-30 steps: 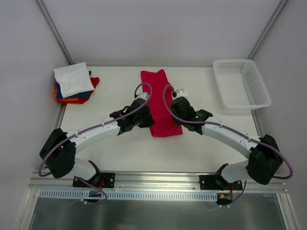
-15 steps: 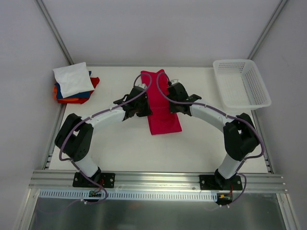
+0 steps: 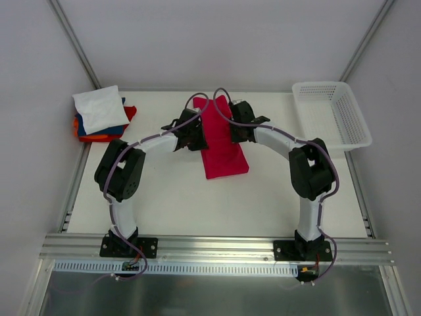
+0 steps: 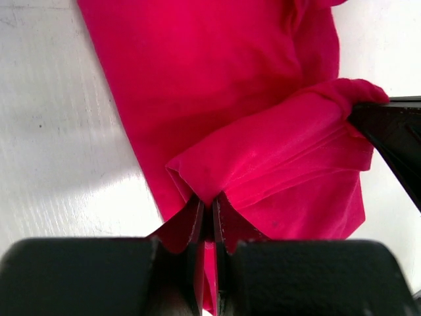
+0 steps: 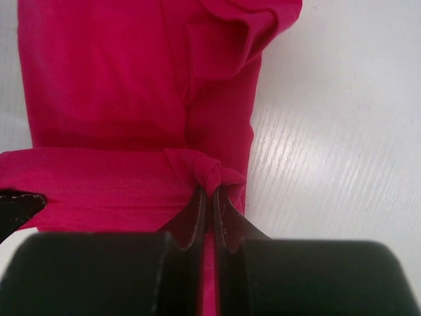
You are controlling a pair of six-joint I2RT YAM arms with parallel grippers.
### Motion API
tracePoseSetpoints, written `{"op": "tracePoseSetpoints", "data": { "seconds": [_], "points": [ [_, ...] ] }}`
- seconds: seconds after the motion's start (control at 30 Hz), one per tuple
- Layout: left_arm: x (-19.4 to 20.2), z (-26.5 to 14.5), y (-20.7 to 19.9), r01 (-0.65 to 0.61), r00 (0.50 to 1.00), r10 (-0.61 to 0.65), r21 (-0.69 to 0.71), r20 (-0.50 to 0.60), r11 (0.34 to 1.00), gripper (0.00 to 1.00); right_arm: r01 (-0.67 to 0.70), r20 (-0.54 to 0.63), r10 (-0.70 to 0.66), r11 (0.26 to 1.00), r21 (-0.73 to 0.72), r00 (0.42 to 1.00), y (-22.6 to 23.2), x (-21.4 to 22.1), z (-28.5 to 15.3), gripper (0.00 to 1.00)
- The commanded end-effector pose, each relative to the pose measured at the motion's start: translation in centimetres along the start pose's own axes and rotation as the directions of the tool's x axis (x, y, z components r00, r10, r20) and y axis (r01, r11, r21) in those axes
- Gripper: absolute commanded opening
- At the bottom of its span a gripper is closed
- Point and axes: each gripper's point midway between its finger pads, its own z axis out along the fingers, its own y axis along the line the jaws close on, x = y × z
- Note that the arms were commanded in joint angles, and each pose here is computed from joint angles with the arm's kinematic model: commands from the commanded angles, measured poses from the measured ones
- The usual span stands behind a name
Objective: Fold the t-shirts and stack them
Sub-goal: Fold the tshirt
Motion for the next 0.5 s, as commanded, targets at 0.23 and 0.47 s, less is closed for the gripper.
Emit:
{"op": "tracePoseSetpoints", "data": {
  "seconds": [0.23,0.47],
  "points": [
    [-0.8,1.1,1.7,0.008,1.0,-0.009,-0.03,-0.012,1.0,0.0,0.011,-0.025,-0.011,1.0,-0.011,1.0,-0.7,-0.9,2.5,0.0],
    [-0.7,1.8,2.8,0.025,0.999,-0.027,-0.052,-0.023,0.998,0.0,0.003,-0.044,-0.004,1.0,-0.011,0.999,-0.9,-0.6,3.2,0.32]
  ]
}}
